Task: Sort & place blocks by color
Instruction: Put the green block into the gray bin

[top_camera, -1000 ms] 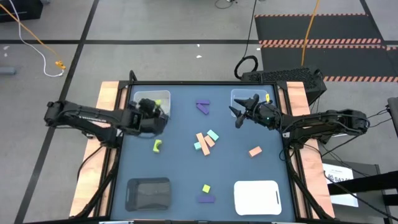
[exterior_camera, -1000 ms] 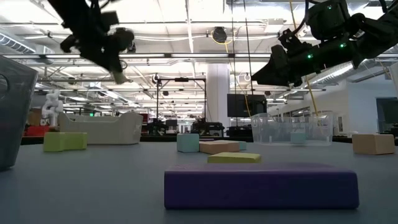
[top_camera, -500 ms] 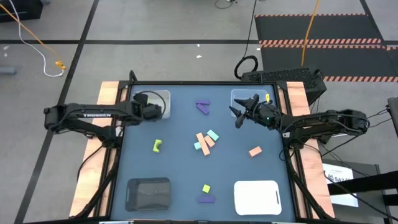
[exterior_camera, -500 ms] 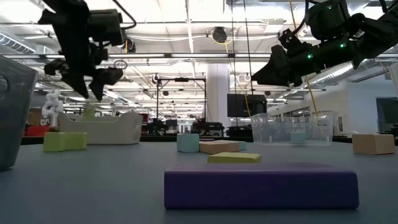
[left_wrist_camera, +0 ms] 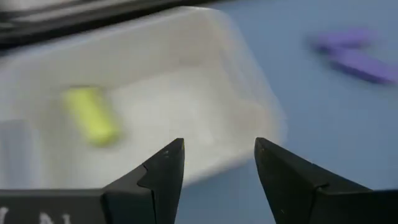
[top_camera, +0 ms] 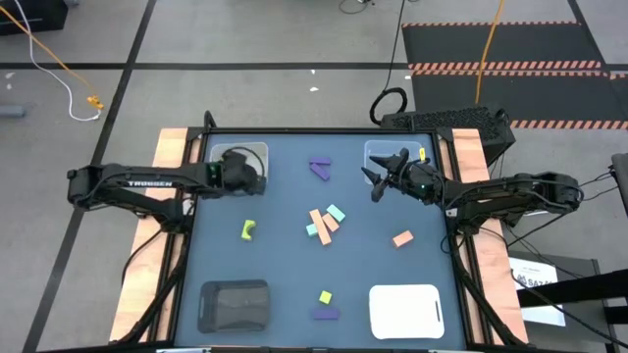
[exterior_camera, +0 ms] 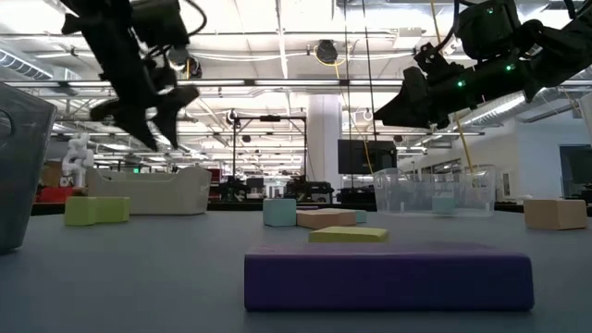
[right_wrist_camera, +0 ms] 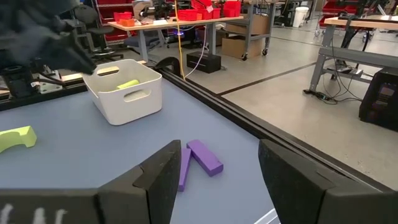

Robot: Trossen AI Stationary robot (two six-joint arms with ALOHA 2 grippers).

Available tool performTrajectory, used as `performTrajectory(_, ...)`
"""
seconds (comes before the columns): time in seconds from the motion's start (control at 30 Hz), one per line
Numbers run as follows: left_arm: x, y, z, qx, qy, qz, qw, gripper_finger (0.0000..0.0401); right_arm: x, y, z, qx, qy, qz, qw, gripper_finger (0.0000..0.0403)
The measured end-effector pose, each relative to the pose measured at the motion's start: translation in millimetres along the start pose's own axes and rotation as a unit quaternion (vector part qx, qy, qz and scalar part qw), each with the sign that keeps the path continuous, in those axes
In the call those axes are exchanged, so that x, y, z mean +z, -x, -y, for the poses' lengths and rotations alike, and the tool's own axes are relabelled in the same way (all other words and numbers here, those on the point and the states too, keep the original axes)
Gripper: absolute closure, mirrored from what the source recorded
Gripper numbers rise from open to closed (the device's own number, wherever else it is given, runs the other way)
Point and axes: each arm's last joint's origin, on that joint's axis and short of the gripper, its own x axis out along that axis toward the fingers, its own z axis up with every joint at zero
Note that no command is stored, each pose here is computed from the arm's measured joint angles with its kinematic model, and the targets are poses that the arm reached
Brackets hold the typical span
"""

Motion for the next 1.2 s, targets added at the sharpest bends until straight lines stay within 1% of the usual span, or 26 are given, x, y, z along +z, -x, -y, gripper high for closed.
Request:
performTrajectory(0.07, -4.0, 5.6, 12.8, -0.066, -0.018, -0.011, 0.998, 0.0204, 0.0, 0.0, 0.0, 0.0, 0.0, 0.0, 1.0, 0.0197)
performTrajectory(0.13, -12.0, 12.0, 24.1, -0.122, -0.039, -0.034, 0.991, 0.0204, -0.3, 0.0, 0.1, 0.0, 0.001, -0.002, 1.0, 0.0197)
performTrajectory(0.2, -23.2, 16.6, 32.6, -0.152, -0.066, -0.062, 0.984, 0.0204, -1.1, 0.0, 0.1, -0.001, 0.002, -0.006, 1.0, 0.0197)
performTrajectory(0.23, -30.3, 18.9, 34.6, -0.152, -0.078, -0.075, 0.982, 0.0204, -1.4, 0.0, 0.2, -0.001, 0.003, -0.007, 1.0, 0.0197)
performTrajectory(0.3, -43.0, 22.7, 36.6, -0.144, -0.082, -0.099, 0.981, 0.0204, -2.2, 0.1, 0.2, -0.001, 0.004, -0.011, 1.0, 0.0197)
performTrajectory(0.47, -72.6, 31.4, 32.3, -0.092, -0.069, -0.179, 0.977, 0.0203, -3.2, 0.1, 0.4, -0.002, 0.006, -0.016, 1.0, 0.0197)
performTrajectory(0.57, -84.2, 34.5, 32.5, -0.071, -0.058, -0.197, 0.976, 0.0203, -3.3, 0.1, 0.3, -0.002, 0.006, -0.016, 1.0, 0.0197)
performTrajectory(0.7, -94.6, 31.0, 37.5, -0.057, -0.059, -0.204, 0.976, 0.0203, -3.2, 0.1, 0.3, -0.002, 0.007, -0.016, 1.0, 0.0197)
performTrajectory(0.9, -110.6, 16.7, 43.2, -0.013, -0.088, -0.214, 0.973, 0.0203, -3.4, 0.1, 0.4, -0.002, 0.008, -0.017, 1.0, 0.0197)
performTrajectory(1.07, -113.7, 2.9, 43.9, 0.022, -0.088, -0.224, 0.97, 0.0203, -3.5, 0.1, 0.4, -0.002, 0.008, -0.017, 1.0, 0.0197)
performTrajectory(1.13, -111.8, -0.6, 43.3, 0.028, -0.081, -0.232, 0.969, 0.0211, -3.5, 0.1, 0.4, -0.002, 0.008, -0.017, 1.0, 0.0197)
performTrajectory(1.2, -110.1, -2.5, 43.4, 0.026, -0.075, -0.242, 0.967, 0.0233, -3.5, 0.1, 0.4, -0.002, 0.008, -0.017, 1.0, 0.0197)
